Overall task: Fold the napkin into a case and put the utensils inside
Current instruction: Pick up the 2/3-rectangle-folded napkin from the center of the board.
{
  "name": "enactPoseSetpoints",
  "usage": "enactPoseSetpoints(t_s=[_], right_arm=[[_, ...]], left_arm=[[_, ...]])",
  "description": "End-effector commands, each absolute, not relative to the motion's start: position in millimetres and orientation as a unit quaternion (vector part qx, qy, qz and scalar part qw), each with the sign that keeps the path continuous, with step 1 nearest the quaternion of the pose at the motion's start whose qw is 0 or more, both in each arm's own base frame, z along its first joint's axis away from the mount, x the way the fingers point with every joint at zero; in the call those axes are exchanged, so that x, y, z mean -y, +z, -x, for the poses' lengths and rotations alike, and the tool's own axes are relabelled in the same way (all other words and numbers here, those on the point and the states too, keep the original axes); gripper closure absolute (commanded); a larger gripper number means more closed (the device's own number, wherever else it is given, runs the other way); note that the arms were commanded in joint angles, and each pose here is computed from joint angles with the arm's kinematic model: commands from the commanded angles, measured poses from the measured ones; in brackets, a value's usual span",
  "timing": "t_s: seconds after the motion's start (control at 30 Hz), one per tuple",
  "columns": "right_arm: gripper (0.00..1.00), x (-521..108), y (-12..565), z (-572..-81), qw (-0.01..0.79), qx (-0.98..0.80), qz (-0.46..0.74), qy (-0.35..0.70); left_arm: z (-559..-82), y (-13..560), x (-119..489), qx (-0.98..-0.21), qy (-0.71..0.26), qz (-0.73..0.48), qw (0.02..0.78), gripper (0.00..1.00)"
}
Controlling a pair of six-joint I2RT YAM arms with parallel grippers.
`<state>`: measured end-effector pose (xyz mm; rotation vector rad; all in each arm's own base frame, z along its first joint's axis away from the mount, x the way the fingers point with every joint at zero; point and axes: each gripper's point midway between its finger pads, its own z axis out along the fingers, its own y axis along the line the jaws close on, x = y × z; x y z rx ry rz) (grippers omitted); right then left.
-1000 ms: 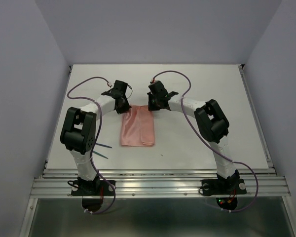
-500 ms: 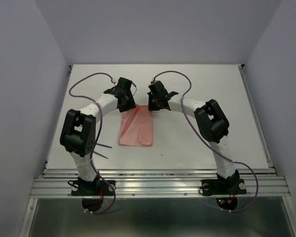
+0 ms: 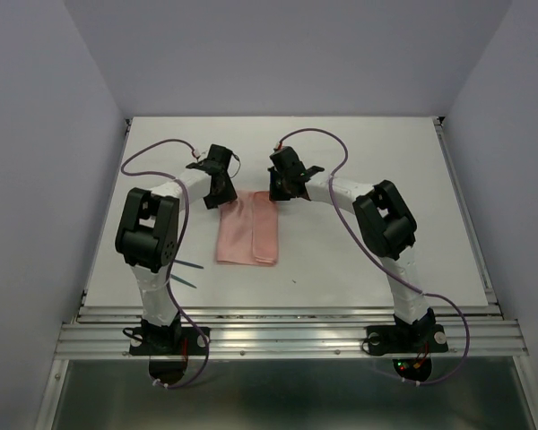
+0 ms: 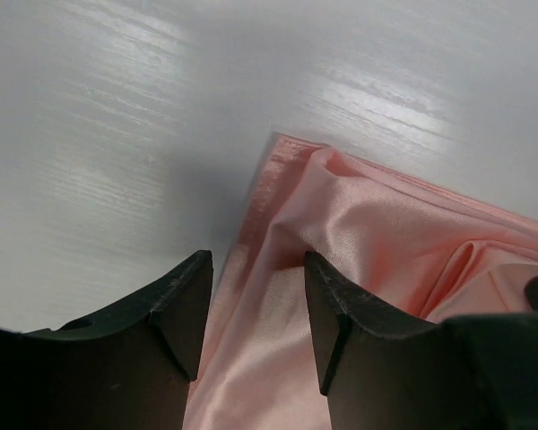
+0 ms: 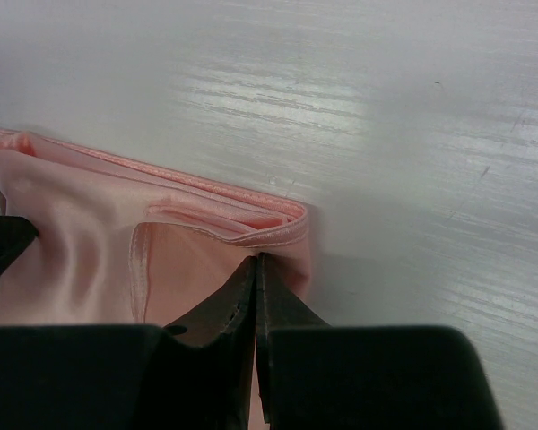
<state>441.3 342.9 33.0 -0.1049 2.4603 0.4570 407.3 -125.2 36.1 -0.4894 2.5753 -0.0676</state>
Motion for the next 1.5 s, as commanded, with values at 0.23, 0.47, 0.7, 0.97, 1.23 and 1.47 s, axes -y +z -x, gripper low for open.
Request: enactPoseSetpoints(t_s=[0.23,0.47,0.7,0.97,1.23,1.47], right_arm=[[0.94,-337,32,-428,0.292,-0.942,0.043,0.159],[0.94,-336,33,-428,0.292,-0.942,0.043,0.158],[0.94,-336,32,-428,0.292,-0.942,0.042,0.158],[0.94,-343,37,-428,0.288,-0.941,0.038,0.174],[0.94,-341,36,-430,0.289,-0.942,0.030,0.166],[0.94,-338,36,-430,0.290,-0.943,0.021,0.161]], left_arm=[[-411,7,126,-0.957,-0.010,0.170,0.236,0.59],[-400,-9,126,-0.961,-0.009,0.172,0.217,0.80],[-408,23,126,-0.952,-0.016,0.179,0.249,1.00],[-410,61,153,-0.949,-0.064,0.154,0.266,1.00],[-409,87,173,-0.944,-0.076,0.147,0.287,1.00],[-407,98,182,-0.943,-0.084,0.140,0.291,1.00]])
